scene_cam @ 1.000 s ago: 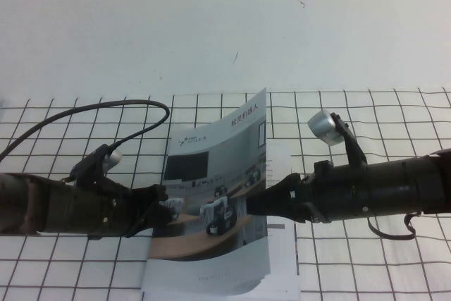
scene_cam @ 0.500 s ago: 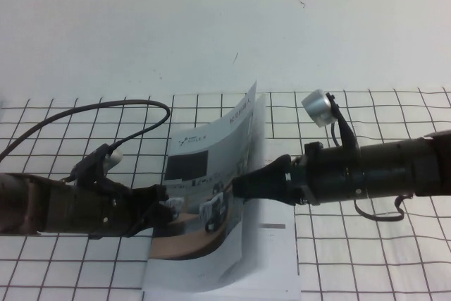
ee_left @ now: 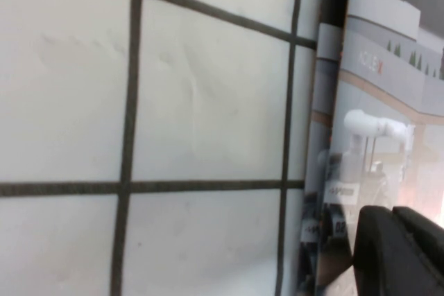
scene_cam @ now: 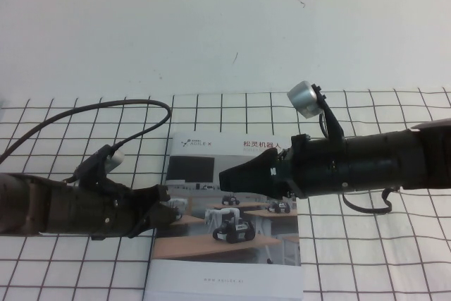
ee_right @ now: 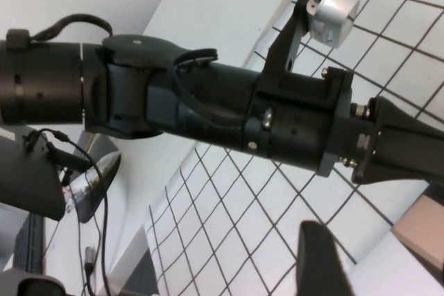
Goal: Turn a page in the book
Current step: Open the closed book
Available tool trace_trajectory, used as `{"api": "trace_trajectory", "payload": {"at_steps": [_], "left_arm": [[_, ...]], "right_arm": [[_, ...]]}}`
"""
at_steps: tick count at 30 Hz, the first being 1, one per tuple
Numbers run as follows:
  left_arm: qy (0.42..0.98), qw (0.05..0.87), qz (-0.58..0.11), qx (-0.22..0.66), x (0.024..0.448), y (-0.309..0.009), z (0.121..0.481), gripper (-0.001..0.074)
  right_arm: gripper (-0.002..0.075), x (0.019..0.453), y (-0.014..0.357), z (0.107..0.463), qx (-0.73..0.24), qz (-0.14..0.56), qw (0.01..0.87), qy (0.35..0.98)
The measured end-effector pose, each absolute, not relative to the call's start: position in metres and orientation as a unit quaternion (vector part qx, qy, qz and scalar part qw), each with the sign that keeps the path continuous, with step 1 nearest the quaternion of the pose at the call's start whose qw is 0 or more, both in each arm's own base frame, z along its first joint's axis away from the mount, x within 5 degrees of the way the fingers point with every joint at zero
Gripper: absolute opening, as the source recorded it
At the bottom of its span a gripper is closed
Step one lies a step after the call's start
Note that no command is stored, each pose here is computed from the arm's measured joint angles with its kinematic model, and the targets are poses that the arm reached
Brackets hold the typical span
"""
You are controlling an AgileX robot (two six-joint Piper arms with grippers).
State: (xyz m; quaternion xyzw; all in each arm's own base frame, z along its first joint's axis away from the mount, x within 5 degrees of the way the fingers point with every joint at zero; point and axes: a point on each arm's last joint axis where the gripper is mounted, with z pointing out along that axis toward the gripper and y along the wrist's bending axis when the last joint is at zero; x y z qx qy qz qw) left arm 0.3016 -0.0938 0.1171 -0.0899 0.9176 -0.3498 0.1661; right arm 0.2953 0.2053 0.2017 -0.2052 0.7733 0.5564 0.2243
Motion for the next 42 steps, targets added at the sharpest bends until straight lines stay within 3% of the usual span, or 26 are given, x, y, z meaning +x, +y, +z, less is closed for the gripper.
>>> {"api": "trace_trajectory", "payload": {"at_steps": [4,9,15,27,42], "left_arm": [[0.918,0.166,-0.350,-0.089,0.302,-0.094,0.117,-0.0003],[0.918,0.166,-0.350,-0.089,0.302,-0.094,0.117,-0.0003],[0.918,0.167,-0.350,-0.087,0.302,-0.094,0.117,-0.0003],[0.918,0.167,-0.350,-0.087,0.302,-0.094,0.117,-0.0003],[0.918,0.167,-0.350,-0.087,0.302,-0.094,0.117,-0.0003]], "right_arm": [[0.0365,0.298,0.201,0.192,-0.194,0.510,0.210,0.811],[0.0365,0.300,0.186,0.167,-0.181,0.374,0.175,0.893],[0.0390,0.307,0.177,0.161,-0.169,0.314,0.195,0.914],[0.0424,0.315,0.164,0.130,-0.122,0.314,0.142,0.931],[0.0427,0.316,0.167,0.122,-0.128,0.348,0.127,0.920]]}}
